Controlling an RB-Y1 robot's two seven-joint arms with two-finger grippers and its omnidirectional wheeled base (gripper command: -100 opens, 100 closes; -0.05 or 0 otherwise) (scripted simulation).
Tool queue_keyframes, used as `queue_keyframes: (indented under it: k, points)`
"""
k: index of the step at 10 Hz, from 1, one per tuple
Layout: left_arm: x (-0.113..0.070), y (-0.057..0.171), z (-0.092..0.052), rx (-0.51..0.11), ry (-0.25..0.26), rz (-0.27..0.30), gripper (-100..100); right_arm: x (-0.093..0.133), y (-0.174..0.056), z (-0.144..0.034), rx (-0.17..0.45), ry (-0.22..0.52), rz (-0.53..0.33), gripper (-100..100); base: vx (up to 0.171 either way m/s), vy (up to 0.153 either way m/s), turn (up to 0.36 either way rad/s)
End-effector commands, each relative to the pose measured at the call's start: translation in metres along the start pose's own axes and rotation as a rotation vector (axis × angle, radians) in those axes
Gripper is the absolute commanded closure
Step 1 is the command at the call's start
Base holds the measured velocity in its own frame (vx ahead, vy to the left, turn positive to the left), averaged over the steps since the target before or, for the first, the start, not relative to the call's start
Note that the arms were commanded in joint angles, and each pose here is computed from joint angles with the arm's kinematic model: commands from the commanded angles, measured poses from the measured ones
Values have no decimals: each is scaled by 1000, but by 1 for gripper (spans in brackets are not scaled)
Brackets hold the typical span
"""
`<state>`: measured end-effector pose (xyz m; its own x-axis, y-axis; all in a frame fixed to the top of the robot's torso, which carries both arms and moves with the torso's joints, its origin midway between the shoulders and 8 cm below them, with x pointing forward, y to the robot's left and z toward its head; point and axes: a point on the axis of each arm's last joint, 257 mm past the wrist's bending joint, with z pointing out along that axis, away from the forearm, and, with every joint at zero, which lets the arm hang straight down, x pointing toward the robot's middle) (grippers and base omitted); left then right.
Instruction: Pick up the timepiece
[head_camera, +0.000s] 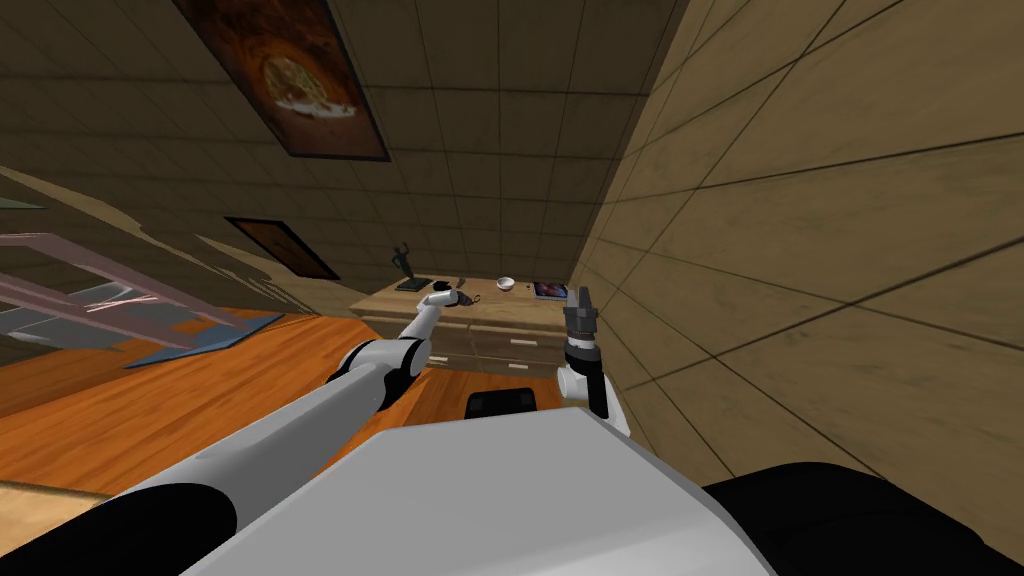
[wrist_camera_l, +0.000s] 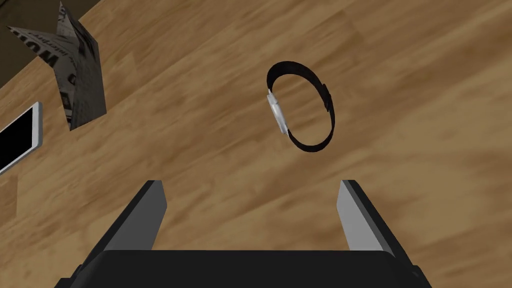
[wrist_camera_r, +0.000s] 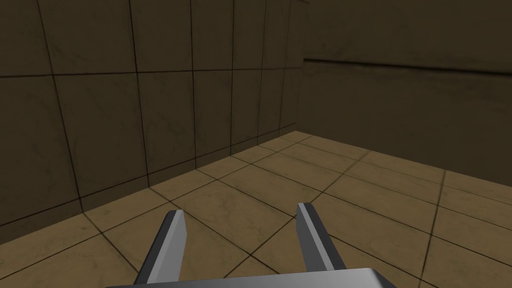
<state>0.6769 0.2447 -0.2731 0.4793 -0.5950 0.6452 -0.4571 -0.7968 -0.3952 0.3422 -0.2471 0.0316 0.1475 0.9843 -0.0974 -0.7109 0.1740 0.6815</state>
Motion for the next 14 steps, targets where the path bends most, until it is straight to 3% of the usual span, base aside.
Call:
queue_keyframes:
  k: [1, 8, 9, 10, 11, 14]
  points:
    - [-3, 5, 0, -36, -39, -25, -100, 0, 0, 0, 0, 0, 0, 0, 38, -26, -124]
    - [-24, 13, -3, -111, -154, -83, -100, 0, 0, 0, 0, 0, 0, 0, 34, -11, -58]
    - [-21, 12, -2, -106, -144, -79, -100, 0, 0, 0, 0, 0, 0, 0, 20, 5, -6]
    - [-21, 12, -3, -107, -146, -79, 0, 0, 0, 0, 0, 0, 0, 0, 0, 0, 0]
    - [-23, 15, 0, -97, -153, -91, -100, 0, 0, 0, 0, 0, 0, 0, 7, 40, -121]
    - [-25, 20, 3, -82, -161, -109, -100, 0, 0, 0, 0, 0, 0, 0, 0, 76, -93]
